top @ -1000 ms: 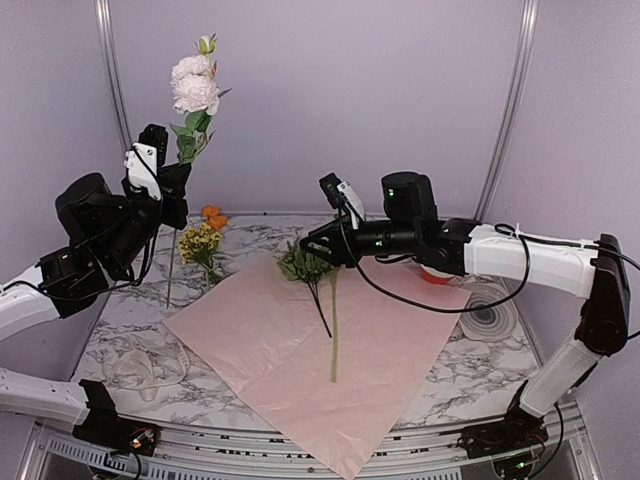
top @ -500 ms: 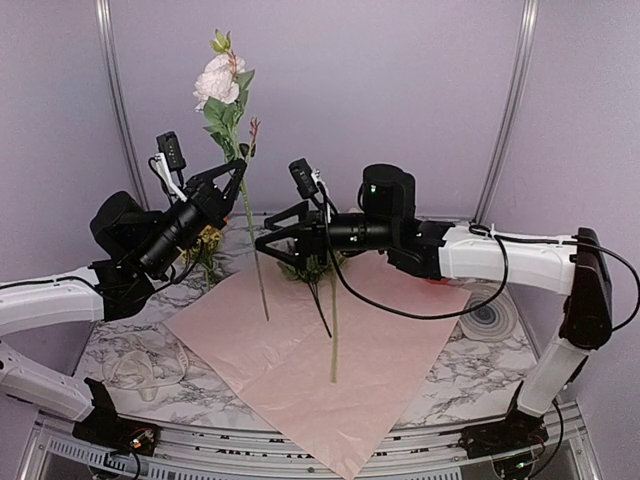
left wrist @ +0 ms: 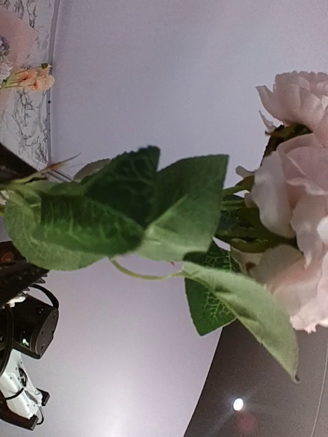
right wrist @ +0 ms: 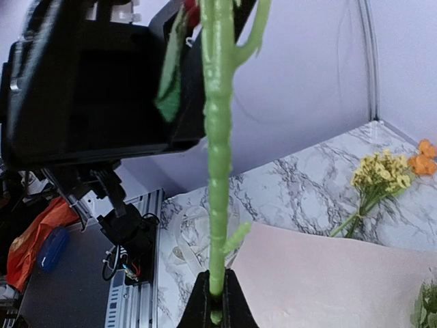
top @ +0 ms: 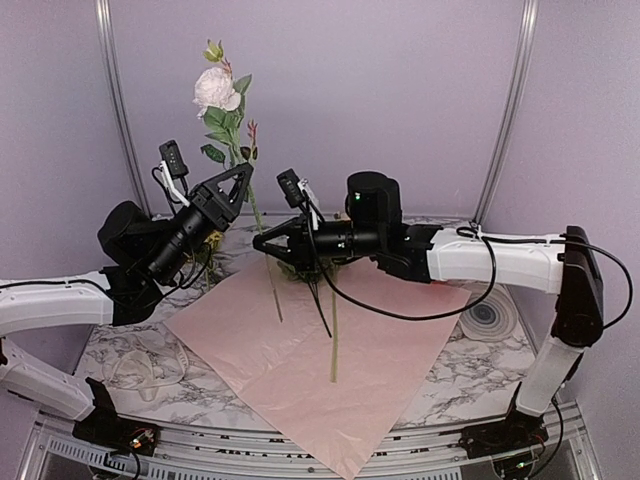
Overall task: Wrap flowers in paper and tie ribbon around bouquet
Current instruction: Pass from the left arm to the right, then place the fake flower on the flattened wrapping paper.
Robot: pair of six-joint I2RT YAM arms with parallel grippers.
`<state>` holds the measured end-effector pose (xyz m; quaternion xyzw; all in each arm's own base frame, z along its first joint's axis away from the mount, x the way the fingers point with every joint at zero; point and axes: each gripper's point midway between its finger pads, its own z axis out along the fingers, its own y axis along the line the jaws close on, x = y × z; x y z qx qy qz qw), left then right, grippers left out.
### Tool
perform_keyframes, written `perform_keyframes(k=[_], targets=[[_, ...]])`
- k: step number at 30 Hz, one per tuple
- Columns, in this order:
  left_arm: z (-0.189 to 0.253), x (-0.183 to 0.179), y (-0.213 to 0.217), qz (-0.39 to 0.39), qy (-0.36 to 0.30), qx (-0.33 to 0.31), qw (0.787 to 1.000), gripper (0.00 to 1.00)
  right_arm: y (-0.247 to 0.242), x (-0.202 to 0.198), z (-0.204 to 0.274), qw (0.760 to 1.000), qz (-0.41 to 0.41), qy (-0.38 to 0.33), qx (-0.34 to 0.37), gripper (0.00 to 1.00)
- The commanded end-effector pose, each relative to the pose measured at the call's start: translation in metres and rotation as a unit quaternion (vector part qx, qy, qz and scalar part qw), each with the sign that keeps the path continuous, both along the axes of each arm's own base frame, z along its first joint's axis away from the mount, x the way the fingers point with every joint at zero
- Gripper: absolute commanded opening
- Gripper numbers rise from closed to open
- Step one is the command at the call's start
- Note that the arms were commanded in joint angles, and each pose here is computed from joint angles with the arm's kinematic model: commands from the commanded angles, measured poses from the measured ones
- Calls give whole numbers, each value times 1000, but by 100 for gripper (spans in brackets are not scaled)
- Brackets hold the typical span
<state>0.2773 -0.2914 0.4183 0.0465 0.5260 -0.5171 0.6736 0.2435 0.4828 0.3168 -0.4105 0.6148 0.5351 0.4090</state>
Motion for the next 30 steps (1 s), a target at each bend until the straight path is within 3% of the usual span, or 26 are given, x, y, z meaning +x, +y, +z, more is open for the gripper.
perform_keyframes(k=[1, 5, 8, 11, 19, 24, 30], targets=[[-58, 33, 18, 105, 122, 68, 985, 78, -22, 39, -19, 994, -88, 42, -55, 0], [-135, 58, 81, 288, 247, 193, 905, 88, -46, 57, -97, 967, -145, 130, -164, 0], [-172, 59, 115, 341, 303, 249, 854, 93, -58, 57, -143, 946, -165, 158, -229, 0], [-200, 60, 140, 365, 343, 276, 820, 95, -64, 56, -174, 929, -170, 186, -270, 0], [-244, 64, 176, 380, 394, 290, 785, 95, -69, 60, -236, 895, -196, 237, -324, 0], [-257, 68, 180, 380, 401, 321, 769, 95, -68, 71, -251, 884, -214, 231, -345, 0], [-290, 87, 196, 374, 444, 352, 735, 87, -71, 75, -241, 884, -227, 223, -341, 22]])
